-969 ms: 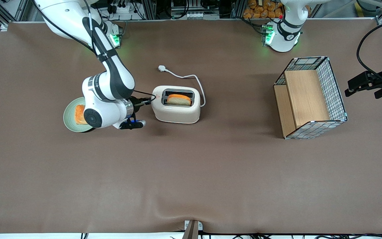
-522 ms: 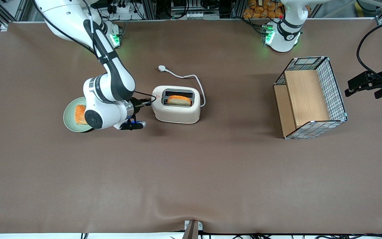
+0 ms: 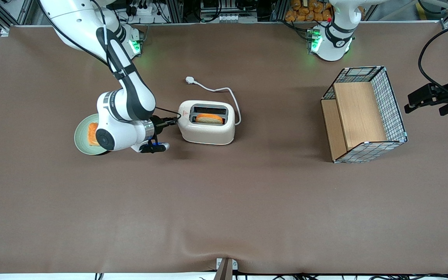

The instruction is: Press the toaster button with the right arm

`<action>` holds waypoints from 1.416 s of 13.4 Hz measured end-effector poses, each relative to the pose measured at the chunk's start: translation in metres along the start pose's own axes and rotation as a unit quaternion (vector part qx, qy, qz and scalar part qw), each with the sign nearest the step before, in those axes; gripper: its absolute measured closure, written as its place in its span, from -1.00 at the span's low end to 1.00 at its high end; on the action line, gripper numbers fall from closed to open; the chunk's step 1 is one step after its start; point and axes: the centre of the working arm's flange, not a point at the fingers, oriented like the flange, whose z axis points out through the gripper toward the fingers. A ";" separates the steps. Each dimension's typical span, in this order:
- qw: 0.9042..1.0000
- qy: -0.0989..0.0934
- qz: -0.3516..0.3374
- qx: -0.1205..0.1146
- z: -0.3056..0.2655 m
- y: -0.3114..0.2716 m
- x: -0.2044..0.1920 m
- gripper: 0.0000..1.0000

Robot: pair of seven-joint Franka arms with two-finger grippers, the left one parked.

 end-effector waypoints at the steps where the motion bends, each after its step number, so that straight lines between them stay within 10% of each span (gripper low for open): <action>1: 1.000 0.000 -0.004 0.007 0.000 0.002 0.000 0.98; 19: 0.998 -0.005 -0.032 0.058 0.010 0.031 0.009 0.98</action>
